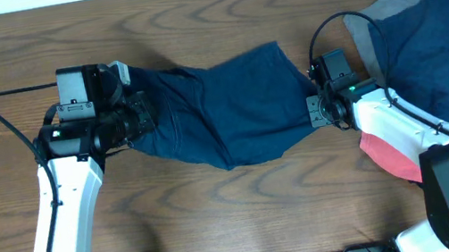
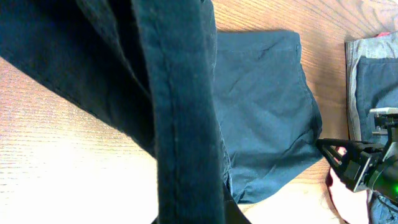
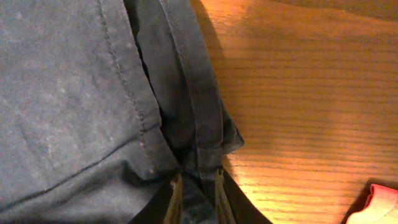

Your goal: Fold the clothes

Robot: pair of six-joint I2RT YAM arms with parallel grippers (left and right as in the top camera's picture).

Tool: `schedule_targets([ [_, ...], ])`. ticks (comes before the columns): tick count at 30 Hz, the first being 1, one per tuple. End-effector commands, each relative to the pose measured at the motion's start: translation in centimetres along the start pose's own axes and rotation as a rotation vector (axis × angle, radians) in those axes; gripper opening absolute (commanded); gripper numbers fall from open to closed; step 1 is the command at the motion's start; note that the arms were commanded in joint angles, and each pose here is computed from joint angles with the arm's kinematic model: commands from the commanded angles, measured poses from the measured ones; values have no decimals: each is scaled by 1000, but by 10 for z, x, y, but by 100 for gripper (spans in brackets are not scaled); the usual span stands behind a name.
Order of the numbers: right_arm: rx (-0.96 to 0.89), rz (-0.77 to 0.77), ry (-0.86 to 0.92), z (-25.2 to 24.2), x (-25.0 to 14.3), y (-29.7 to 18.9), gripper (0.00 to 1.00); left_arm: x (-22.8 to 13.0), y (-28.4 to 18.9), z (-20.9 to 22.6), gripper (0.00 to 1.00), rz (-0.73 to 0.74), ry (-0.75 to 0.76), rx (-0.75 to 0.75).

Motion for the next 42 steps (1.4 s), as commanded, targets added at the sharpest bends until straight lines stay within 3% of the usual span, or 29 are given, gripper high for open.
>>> schedule_targets([
  [1, -10, 38, 17, -3, -12, 11, 17, 12, -11, -7, 6, -48, 16, -3],
  [14, 208, 230, -55, 52, -64, 30, 17, 16, -17, -11, 6, -71, -7, -14],
  [26, 189, 262, -157, 95, -101, 20, 18, 25, -12, -61, 6, -109, -37, -160],
  [33, 168, 268, -127, 86, -98, 21, 19, 22, -1, -98, 6, -129, 65, -195],
  [42, -173, 181, -59, 7, -69, 11, 17, 17, 12, -100, 6, -103, 76, -171],
])
Point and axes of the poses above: each gripper's point midway between its finger pads, its own y axis out along the fingers, its own z axis along the line the jaws close on, x = y × z, the point moved 1 cm from there along -y, back along the fingers, and after that the axes turned 9 degrees about y, right-handed, at the moved point
